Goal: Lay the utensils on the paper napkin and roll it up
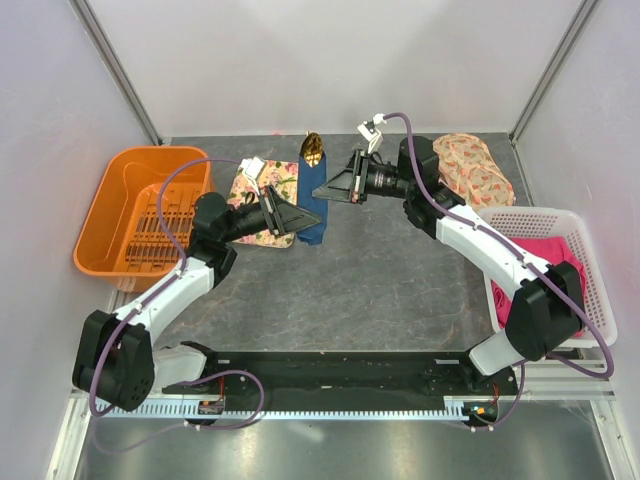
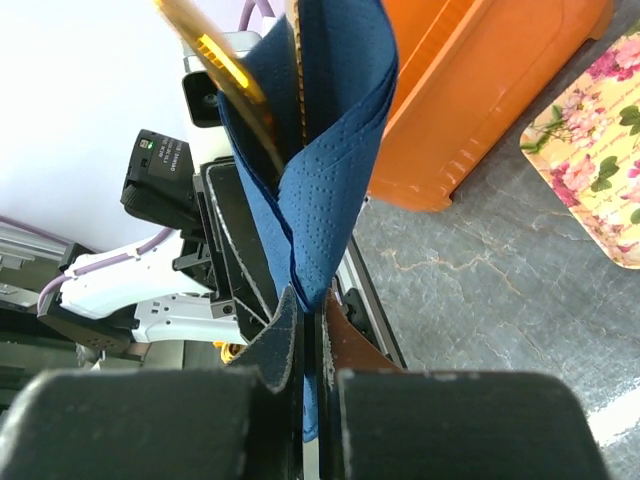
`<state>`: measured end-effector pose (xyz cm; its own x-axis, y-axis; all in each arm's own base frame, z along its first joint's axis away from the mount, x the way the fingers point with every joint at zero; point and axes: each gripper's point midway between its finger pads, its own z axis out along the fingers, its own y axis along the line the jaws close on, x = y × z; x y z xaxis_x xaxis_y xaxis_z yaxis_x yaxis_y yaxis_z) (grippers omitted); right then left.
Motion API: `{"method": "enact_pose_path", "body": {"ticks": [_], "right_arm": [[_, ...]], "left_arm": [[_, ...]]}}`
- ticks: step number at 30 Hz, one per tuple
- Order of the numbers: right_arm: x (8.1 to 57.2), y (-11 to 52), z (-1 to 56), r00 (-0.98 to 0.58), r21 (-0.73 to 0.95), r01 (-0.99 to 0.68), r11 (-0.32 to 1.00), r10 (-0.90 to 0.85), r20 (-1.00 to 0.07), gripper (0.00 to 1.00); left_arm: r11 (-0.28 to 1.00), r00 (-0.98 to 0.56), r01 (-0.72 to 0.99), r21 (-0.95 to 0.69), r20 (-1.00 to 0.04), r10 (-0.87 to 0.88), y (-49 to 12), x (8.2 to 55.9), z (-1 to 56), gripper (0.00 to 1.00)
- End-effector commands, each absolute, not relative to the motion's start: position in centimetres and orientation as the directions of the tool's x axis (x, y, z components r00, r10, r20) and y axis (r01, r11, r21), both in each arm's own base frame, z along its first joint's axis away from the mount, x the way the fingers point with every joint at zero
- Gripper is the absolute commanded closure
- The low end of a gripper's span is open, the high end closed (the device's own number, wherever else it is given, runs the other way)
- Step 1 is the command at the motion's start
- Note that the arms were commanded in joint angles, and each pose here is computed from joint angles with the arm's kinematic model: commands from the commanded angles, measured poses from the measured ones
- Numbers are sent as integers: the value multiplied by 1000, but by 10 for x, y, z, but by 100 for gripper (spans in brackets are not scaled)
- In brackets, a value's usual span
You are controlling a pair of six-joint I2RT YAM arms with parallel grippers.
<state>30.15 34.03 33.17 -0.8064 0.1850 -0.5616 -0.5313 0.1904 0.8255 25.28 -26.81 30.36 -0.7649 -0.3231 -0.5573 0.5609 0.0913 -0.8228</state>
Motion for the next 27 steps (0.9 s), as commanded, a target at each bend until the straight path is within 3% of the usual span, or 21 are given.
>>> {"method": "enact_pose_path", "body": {"ticks": [1,4,6,7,12,14,17,26,27], "right_arm": [[295,338,355,-758,787,-598,150,214,-617,100],[292,337,355,-755,784,-603,147,212,-620,100],[291,337,353,-757,786,-601,147,212,-618,100],[289,336,354,-755,784,-604,144,212,-621,100],[286,337,353,-762,790,-599,131,211,-613,100],[283,339,354,-762,790,-602,121,208,-613,100],[282,340,356,-762,790,-603,111,211,-612,100],[282,340,357,-763,791,-601,109,215,-609,100],[282,340,357,-763,791,-601,109,215,-609,100]], "left_arm": [[108,-698,629,-770,-620,-358,-263,255,324,71],[126,-690,628,-768,-624,-368,-262,260,324,53],[136,-684,629,-765,-628,-371,-262,263,325,48],[138,-683,631,-764,-631,-368,-262,264,324,38],[122,-676,646,-754,-638,-369,-264,266,332,22],[117,-674,650,-751,-641,-367,-265,267,335,21],[116,-676,649,-752,-640,-366,-266,267,334,22],[109,-679,649,-753,-638,-363,-264,261,331,59],[112,-676,648,-754,-637,-371,-263,262,332,68]]}}
